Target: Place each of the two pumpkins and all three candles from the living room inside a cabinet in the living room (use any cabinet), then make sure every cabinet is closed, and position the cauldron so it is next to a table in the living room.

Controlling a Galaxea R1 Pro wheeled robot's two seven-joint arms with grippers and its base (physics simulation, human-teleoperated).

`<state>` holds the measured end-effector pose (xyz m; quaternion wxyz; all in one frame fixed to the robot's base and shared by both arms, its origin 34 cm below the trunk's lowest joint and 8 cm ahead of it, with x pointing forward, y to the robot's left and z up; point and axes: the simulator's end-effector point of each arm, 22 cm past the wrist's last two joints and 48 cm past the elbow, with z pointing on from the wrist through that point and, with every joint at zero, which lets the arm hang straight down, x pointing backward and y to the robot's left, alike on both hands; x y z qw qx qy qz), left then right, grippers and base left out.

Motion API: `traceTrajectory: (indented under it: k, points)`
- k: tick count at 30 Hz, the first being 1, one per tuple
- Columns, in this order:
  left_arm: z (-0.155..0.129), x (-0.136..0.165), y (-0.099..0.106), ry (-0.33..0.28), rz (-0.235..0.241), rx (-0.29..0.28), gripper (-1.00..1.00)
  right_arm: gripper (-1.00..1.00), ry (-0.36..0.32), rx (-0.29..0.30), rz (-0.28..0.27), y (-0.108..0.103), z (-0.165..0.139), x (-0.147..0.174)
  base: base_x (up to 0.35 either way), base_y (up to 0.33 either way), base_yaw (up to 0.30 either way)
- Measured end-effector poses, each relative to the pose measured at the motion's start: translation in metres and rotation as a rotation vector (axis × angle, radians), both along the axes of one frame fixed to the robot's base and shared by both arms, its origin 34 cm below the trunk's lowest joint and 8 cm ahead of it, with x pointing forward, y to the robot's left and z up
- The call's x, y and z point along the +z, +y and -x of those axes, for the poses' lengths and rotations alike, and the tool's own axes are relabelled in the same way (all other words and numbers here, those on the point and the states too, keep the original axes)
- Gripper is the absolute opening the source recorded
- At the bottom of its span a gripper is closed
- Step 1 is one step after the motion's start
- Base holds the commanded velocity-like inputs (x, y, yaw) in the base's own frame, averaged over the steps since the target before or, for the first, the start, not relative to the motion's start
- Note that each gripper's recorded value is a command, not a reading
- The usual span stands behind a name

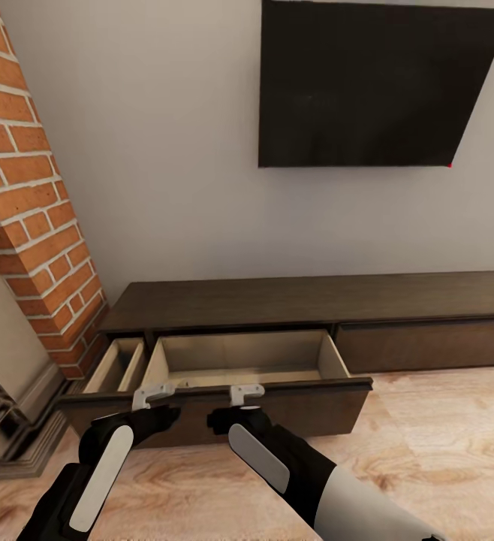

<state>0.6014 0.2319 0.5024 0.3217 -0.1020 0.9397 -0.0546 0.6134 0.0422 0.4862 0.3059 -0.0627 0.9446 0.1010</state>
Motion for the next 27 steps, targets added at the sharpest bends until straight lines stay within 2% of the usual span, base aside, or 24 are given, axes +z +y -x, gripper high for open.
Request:
traceTrajectory:
  k: [17,21,27]
  points:
    - [-0.0035,0.0101,0.0056,-0.014,-0.007,0.005,1.0,1.0,-0.011,-0.006,-0.018,0.0025,-0.0033,0.0074,-0.016,0.0,0.0]
    - [-0.004,0.0104,0.0078,-0.015,-0.005,0.012,1.0,1.0,-0.012,-0.006,-0.019,0.0026,-0.0035,0.0075,-0.21,0.009,-0.073]
    - [-0.0044,0.0123,0.0077,-0.019,-0.003,0.014,1.0,1.0,-0.019,-0.012,-0.024,0.0027,-0.0048,0.0101,-0.284,0.061,-0.224]
